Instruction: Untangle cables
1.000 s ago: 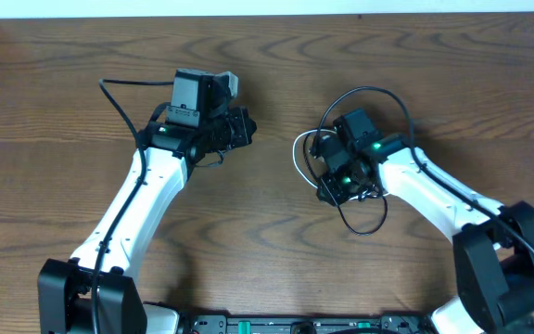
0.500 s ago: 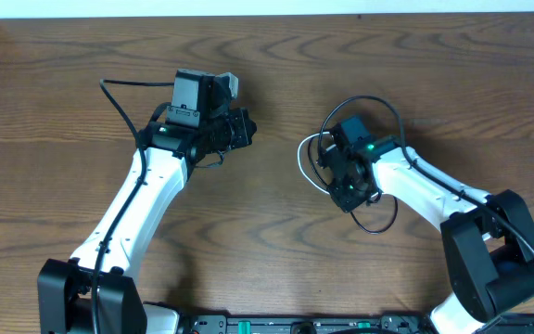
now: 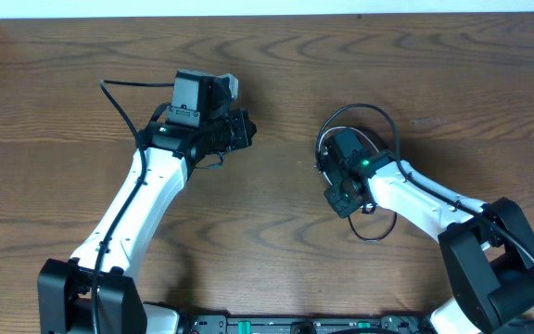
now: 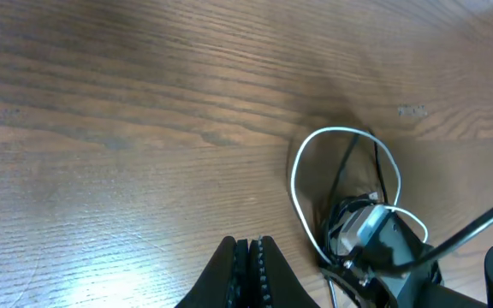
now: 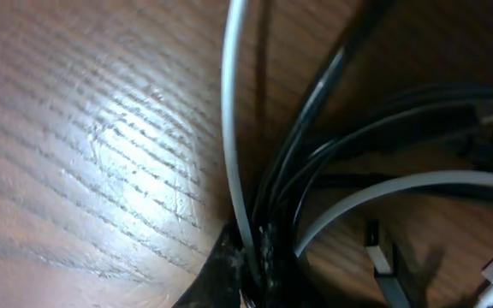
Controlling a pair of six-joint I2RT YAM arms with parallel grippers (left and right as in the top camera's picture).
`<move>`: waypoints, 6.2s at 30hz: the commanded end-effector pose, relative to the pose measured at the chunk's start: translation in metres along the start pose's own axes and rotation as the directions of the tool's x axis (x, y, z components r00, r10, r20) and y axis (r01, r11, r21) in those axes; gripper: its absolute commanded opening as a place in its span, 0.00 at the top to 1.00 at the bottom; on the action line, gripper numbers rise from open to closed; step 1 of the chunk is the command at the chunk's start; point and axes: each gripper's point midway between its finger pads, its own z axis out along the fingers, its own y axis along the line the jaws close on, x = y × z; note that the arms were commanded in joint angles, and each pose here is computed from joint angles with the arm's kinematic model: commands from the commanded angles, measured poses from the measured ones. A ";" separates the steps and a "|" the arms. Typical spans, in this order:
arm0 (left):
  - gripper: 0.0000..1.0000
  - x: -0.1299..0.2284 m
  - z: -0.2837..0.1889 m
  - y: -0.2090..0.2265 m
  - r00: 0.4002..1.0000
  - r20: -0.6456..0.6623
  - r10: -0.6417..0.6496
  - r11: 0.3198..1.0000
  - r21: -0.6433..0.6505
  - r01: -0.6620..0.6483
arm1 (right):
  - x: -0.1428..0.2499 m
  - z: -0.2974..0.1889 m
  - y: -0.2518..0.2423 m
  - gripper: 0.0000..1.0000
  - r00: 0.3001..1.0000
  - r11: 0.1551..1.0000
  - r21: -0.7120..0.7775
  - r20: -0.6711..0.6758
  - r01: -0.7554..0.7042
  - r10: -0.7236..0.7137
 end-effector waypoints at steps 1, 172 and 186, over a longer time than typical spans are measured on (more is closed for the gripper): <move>0.92 0.003 0.001 0.005 1.000 -0.005 0.010 1.000 -0.018 -0.010 | 0.000 0.001 0.018 0.99 0.991 0.986 -0.108 -0.031 -0.130 0.127; 0.50 0.090 0.063 -0.120 0.861 -0.076 0.502 0.849 0.233 -0.474 | -0.049 -0.102 -0.121 0.27 0.812 0.744 -0.436 0.050 -0.506 0.582; 0.13 0.135 0.159 -0.113 0.809 -0.125 0.575 0.803 0.278 -0.528 | -0.033 -0.098 -0.140 0.26 0.770 0.722 -0.360 0.018 -0.590 0.638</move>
